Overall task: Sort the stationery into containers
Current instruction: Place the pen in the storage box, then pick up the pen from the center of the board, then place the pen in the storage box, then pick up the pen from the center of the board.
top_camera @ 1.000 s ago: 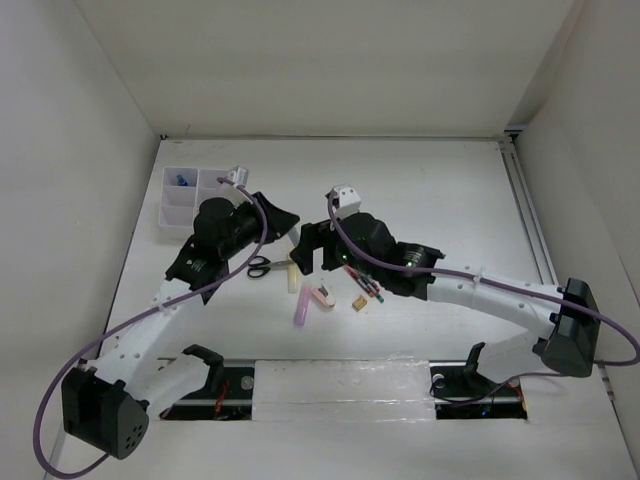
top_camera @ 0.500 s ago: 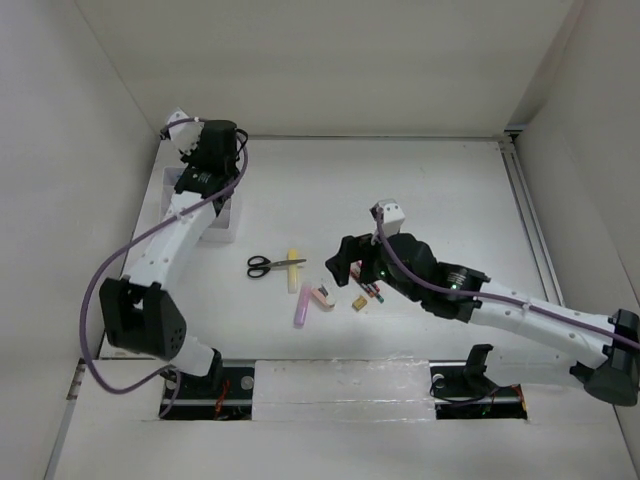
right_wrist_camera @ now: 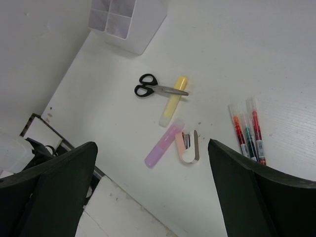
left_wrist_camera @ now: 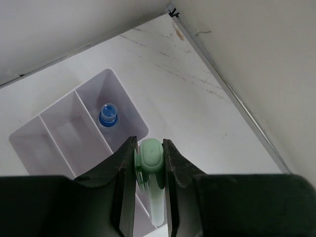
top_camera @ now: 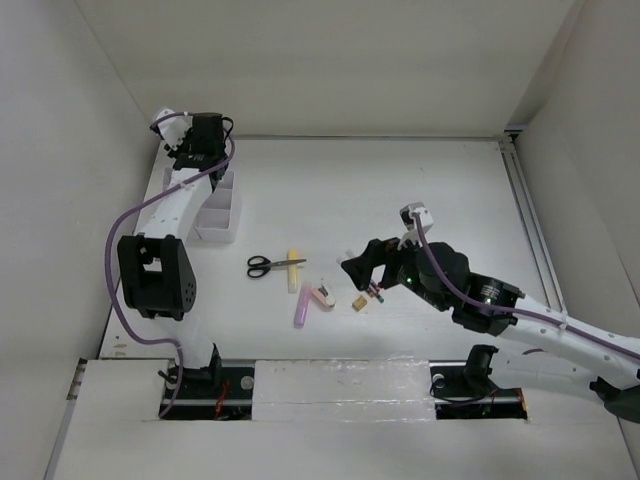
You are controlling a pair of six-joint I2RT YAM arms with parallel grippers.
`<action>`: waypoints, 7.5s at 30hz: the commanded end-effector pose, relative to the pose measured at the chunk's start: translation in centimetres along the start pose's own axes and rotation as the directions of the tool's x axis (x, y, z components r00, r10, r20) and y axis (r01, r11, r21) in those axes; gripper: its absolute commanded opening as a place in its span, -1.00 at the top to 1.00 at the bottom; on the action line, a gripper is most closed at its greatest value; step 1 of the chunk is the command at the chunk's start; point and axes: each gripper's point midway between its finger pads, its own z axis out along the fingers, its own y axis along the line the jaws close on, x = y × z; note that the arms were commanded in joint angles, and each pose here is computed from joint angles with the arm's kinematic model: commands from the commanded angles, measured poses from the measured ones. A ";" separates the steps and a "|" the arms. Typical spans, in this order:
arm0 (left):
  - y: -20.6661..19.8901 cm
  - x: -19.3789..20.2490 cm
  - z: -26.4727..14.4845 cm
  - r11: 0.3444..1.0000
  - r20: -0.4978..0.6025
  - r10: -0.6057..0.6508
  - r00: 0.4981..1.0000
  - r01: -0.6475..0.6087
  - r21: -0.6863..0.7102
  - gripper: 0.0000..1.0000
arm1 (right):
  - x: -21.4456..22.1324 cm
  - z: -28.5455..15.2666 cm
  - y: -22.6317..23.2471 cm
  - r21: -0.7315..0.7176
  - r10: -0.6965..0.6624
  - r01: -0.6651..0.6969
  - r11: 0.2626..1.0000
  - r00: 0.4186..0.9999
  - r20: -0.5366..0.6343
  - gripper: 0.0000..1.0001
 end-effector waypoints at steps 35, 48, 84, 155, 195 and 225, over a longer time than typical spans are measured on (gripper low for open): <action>-5.4 -11.3 -13.9 0.905 -0.026 -0.027 0.999 0.036 0.425 -1.00 | 7.0 10.5 -1.1 0.406 0.053 0.008 0.914 0.989 -0.138 -0.92; 3.3 -7.7 -20.0 0.861 -0.090 0.134 0.987 -0.070 0.504 -1.00 | 13.9 18.7 1.1 0.364 -0.042 0.165 0.917 0.946 -0.323 -0.36; 5.0 -3.8 -19.9 0.814 -0.111 0.208 0.972 -0.108 0.571 -1.00 | 13.7 17.5 -9.7 0.641 -0.028 0.273 0.717 0.931 -0.365 1.00; 0.4 -2.0 -8.6 0.937 -0.170 -0.116 0.979 0.164 0.308 1.00 | 2.0 8.0 1.2 0.291 -0.065 0.069 0.954 0.998 -0.023 -1.00; -0.6 1.1 2.3 0.998 0.026 -0.033 0.999 0.034 -0.046 0.10 | 4.2 3.2 1.1 0.127 -0.046 0.056 0.990 0.996 -0.079 -1.00; 3.2 -4.9 -20.7 0.793 -0.150 0.135 0.979 -0.016 0.610 -1.00 | 13.2 11.8 -0.1 0.631 0.258 -0.161 0.759 0.964 -0.065 -0.74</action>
